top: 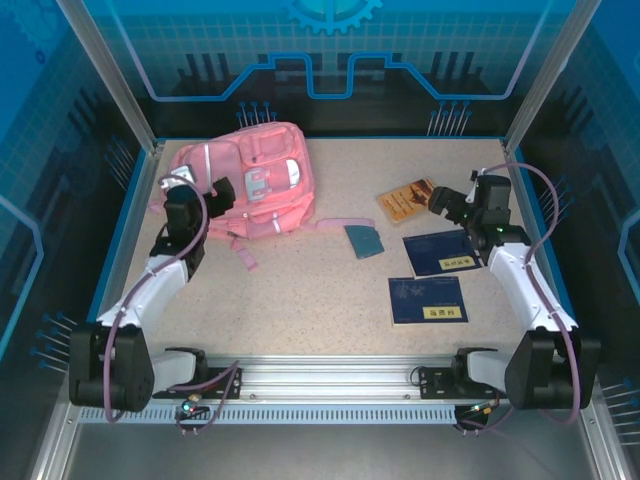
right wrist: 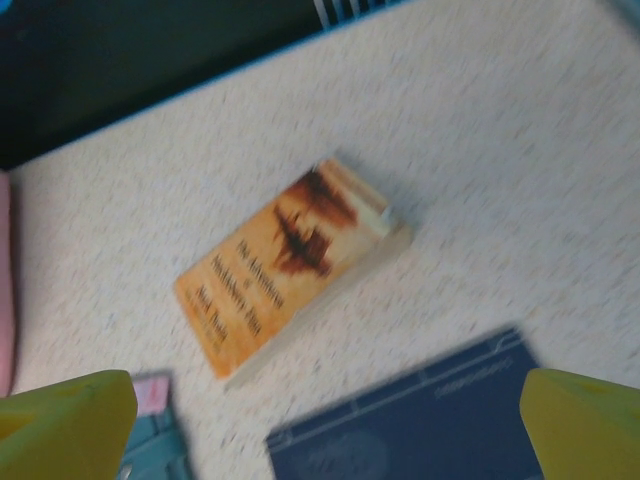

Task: Pack books, pencil case, and school supplies into a backpack

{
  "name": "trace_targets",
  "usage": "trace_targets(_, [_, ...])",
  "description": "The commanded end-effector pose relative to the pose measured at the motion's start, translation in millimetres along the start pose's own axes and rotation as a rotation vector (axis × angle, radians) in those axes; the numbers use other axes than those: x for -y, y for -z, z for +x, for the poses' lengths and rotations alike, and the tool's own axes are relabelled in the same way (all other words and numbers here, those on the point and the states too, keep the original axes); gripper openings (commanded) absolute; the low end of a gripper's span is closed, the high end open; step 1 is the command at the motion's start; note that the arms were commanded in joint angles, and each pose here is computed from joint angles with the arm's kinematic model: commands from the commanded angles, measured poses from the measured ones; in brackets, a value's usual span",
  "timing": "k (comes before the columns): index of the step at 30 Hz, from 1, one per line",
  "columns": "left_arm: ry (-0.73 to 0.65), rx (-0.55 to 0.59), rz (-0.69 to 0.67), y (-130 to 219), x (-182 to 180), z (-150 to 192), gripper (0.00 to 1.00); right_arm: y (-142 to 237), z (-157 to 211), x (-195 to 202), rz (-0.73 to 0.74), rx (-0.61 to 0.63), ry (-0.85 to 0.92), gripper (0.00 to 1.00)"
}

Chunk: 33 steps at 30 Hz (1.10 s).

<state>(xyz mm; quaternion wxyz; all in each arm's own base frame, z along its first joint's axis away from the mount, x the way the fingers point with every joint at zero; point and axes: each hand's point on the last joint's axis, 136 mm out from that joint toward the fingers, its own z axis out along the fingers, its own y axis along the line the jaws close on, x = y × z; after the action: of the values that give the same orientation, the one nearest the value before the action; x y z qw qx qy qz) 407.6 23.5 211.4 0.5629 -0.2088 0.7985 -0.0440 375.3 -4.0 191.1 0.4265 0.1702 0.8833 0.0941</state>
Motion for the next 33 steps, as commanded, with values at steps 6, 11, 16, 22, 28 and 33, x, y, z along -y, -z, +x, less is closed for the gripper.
trace_targets(6, [0.126,-0.429,0.035,-51.9,15.6,75.1,0.98,-8.2,38.7,-54.6,-0.173,-0.188,-0.028,1.0])
trace_targets(11, [0.126,-0.511,0.064,-78.1,31.1,87.3,0.93,-15.5,59.8,-88.4,-0.228,-0.238,0.006,1.0])
trace_targets(16, [0.094,-0.629,0.042,-91.3,43.4,121.5,0.9,-24.7,81.9,-109.7,-0.243,-0.293,0.032,1.0])
trace_targets(22, [0.046,-0.772,0.087,-81.7,84.2,181.2,0.88,-31.7,97.7,-117.9,-0.233,-0.337,0.035,1.0])
trace_targets(28, [0.016,-0.91,0.168,-43.8,140.4,237.3,0.84,-29.9,99.4,-107.0,-0.166,-0.332,0.029,1.0])
trace_targets(33, [0.01,-0.984,0.331,1.3,214.9,254.3,0.84,-25.4,99.1,-92.8,-0.109,-0.31,0.027,1.0])
